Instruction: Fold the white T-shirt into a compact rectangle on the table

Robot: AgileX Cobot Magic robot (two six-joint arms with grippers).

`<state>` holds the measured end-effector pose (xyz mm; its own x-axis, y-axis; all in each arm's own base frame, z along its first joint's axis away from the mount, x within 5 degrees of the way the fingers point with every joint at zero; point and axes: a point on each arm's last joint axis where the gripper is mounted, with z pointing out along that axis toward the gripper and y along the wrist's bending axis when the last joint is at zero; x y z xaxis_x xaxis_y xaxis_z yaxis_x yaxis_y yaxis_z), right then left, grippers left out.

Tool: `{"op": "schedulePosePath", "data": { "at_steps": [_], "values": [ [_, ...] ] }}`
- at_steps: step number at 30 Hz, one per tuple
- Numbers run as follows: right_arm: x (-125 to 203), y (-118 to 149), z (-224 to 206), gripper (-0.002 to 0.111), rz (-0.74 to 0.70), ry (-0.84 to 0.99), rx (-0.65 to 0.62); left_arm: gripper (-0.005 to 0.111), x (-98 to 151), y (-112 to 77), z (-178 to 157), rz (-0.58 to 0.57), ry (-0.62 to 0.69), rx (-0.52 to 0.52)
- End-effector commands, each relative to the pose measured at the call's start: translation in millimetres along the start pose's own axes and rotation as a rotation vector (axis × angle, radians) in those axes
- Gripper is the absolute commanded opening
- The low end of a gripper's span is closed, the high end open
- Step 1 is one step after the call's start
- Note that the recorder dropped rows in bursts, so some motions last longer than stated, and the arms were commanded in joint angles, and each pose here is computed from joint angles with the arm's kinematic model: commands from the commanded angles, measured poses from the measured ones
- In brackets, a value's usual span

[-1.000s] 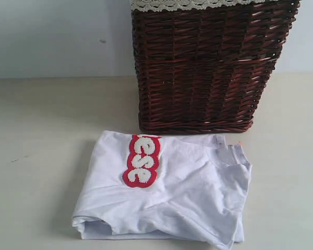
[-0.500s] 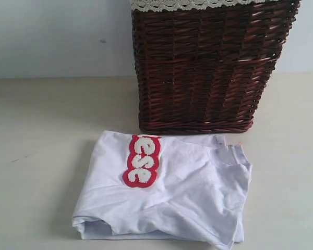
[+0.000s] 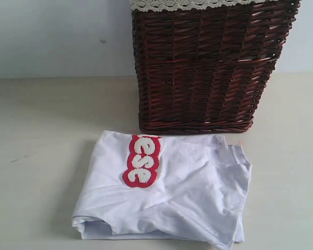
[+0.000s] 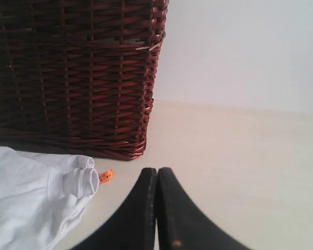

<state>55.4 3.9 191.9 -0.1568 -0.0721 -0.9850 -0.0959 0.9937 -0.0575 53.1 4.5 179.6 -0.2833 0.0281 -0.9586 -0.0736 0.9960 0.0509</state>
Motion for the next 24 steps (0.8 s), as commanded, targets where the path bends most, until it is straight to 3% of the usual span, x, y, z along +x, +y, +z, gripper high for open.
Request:
{"op": "schedulePosePath", "data": {
  "at_steps": [1,24],
  "values": [
    [1.9,0.5,0.0,0.0,0.04,0.005,-0.002,0.0,-1.2,-0.2,-0.5,0.006,-0.013,0.005],
    [1.9,1.0,0.0,0.0,0.057,0.005,-0.007,0.0,-1.2,-0.2,-0.5,0.006,-0.013,0.005]
  ]
}}
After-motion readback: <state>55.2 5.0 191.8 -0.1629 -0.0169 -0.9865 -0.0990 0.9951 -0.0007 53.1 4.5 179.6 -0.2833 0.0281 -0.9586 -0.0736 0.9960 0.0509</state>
